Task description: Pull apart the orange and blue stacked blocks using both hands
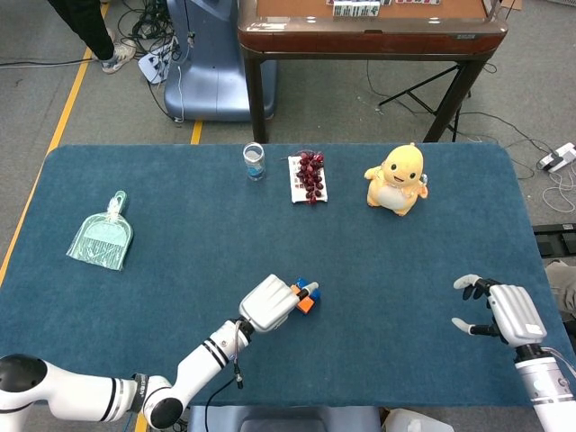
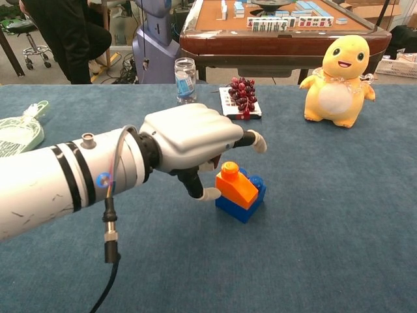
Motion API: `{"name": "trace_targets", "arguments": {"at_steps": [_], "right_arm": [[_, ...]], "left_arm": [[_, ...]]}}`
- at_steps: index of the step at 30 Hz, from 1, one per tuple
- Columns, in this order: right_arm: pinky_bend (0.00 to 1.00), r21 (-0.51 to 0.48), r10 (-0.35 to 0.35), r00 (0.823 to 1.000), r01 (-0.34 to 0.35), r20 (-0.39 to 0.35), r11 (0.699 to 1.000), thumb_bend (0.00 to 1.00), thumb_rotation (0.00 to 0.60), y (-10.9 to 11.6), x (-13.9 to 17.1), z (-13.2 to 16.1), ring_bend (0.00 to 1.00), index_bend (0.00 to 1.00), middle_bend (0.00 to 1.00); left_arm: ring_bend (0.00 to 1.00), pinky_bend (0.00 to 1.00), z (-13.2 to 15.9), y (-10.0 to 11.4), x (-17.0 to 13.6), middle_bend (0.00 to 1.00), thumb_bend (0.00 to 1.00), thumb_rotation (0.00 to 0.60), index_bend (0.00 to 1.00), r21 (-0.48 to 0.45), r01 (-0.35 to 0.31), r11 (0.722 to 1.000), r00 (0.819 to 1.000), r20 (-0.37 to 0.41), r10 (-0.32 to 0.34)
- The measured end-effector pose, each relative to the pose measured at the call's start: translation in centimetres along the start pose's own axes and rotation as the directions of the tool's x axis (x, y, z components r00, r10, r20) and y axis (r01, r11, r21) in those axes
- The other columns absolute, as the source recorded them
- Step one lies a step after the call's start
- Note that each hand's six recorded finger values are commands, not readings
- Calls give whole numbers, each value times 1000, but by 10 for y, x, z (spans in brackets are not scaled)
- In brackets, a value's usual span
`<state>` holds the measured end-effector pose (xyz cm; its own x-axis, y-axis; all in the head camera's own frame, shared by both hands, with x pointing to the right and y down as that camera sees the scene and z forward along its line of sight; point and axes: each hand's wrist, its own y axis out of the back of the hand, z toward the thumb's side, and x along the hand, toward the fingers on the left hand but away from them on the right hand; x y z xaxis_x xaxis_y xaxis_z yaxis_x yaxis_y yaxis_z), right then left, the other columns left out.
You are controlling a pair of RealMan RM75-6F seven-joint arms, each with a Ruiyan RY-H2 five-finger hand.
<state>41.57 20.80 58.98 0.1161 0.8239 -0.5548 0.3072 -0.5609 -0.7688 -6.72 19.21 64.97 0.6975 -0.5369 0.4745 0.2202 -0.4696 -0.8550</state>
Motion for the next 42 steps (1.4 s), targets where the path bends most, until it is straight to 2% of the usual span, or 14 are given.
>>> {"name": "trace_targets", "arguments": {"at_steps": [11, 24, 37, 42], "right_arm": [[554, -1, 21, 1000, -21, 11, 1000, 0, 600, -7, 1, -5, 452, 381, 502], [554, -6, 44, 999, -44, 18, 999, 0, 600, -16, -1, -9, 451, 381, 502], [554, -9, 54, 998, -54, 31, 999, 0, 600, -20, -1, -14, 452, 381, 502], [554, -12, 58, 998, -57, 32, 998, 0, 600, -21, -1, -15, 452, 381, 502]], "left_arm": [[1000, 1000, 3, -4, 11, 1000, 307, 600, 314, 22, 20, 1000, 1000, -11, -20], [1000, 1000, 2, -6, 20, 1000, 308, 600, 325, 50, 51, 997, 999, -20, -50], [1000, 1000, 4, -12, 29, 1000, 357, 600, 333, 82, 131, 988, 990, -56, -126], [1000, 1000, 6, -11, 31, 1000, 359, 600, 354, 87, 138, 987, 989, -65, -133]]}}
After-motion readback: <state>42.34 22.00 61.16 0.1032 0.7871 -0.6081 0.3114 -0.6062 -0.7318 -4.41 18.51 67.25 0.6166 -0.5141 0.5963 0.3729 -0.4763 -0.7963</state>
